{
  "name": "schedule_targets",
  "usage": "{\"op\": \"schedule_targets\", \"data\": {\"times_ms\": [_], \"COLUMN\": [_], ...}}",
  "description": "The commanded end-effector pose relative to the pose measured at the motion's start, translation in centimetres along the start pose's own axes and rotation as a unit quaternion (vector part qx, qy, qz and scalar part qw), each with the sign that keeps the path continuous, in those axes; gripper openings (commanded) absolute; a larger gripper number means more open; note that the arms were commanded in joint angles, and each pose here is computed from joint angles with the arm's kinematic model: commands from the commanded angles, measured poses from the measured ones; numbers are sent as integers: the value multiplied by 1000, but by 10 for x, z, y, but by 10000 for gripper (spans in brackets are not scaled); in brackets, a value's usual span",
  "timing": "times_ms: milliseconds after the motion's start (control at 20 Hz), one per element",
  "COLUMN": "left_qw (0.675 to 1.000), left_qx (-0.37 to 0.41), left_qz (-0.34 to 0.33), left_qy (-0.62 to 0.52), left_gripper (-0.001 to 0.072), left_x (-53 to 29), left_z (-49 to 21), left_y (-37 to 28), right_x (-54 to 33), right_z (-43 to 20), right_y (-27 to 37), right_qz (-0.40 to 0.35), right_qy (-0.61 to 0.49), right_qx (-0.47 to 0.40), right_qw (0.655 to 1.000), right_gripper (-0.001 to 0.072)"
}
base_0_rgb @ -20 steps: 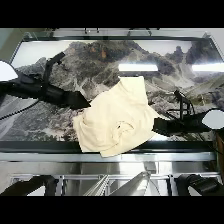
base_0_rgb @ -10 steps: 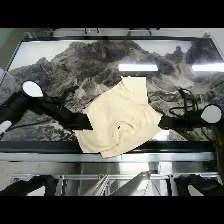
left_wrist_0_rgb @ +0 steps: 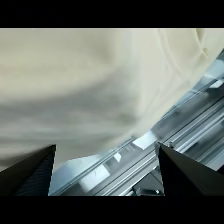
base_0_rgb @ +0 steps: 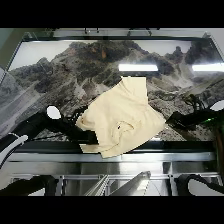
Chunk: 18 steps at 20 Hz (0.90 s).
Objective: Fold the shirts.
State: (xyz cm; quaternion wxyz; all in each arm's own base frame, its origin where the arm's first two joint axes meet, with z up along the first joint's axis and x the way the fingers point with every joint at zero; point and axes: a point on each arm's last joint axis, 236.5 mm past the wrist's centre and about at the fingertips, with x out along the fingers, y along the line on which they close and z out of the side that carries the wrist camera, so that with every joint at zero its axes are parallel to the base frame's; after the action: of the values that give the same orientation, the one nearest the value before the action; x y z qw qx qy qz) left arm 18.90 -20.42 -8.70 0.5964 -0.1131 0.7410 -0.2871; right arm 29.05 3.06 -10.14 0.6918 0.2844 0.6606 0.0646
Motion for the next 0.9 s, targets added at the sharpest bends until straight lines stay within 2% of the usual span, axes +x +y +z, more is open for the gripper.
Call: {"op": "schedule_targets", "data": {"times_ms": [0, 50, 100, 150, 200, 250, 300, 500, 650, 750, 850], "left_qw": [1000, 999, 999, 998, 998, 998, 998, 1000, 993, 974, 932], "left_qx": [-16, -27, -36, -42, -41, -40, -36, 18, 78, 112, 135], "left_qz": [16, 13, 9, 2, 0, -1, -3, -15, -45, -82, -114], "left_qy": [5, 18, 27, 36, 42, 43, 42, 12, -78, -180, -316], "left_gripper": [702, 692, 600, 422, 261, 130, 34, 15, 16, 16, 15], "left_x": [17, 24, 29, 33, 35, 35, 33, 2, -77, -167, -273], "left_z": [3, 1, 0, 1, 5, 10, 16, 48, 77, 89, 91], "left_y": [17, 20, 22, 21, 21, 20, 18, -9, -58, -95, -126], "right_x": [30, 38, 44, 49, 52, 53, 51, 30, -22, -77, -160], "right_z": [1, -1, -2, -1, 1, 5, 8, 17, 35, 60, 96], "right_y": [15, 24, 33, 42, 50, 58, 64, 90, 105, 100, 125], "right_qz": [73, 89, 105, 122, 135, 148, 160, 198, 192, 134, 122], "right_qy": [26, 34, 38, 38, 33, 25, 17, 9, -8, -48, -157], "right_qx": [3, -2, -6, -11, -15, -18, -23, -57, -102, -128, -152], "right_qw": [997, 995, 994, 992, 990, 989, 987, 978, 976, 981, 968], "right_gripper": [446, 421, 421, 420, 364, 162, 27, 16, 14, 15, 15]}}
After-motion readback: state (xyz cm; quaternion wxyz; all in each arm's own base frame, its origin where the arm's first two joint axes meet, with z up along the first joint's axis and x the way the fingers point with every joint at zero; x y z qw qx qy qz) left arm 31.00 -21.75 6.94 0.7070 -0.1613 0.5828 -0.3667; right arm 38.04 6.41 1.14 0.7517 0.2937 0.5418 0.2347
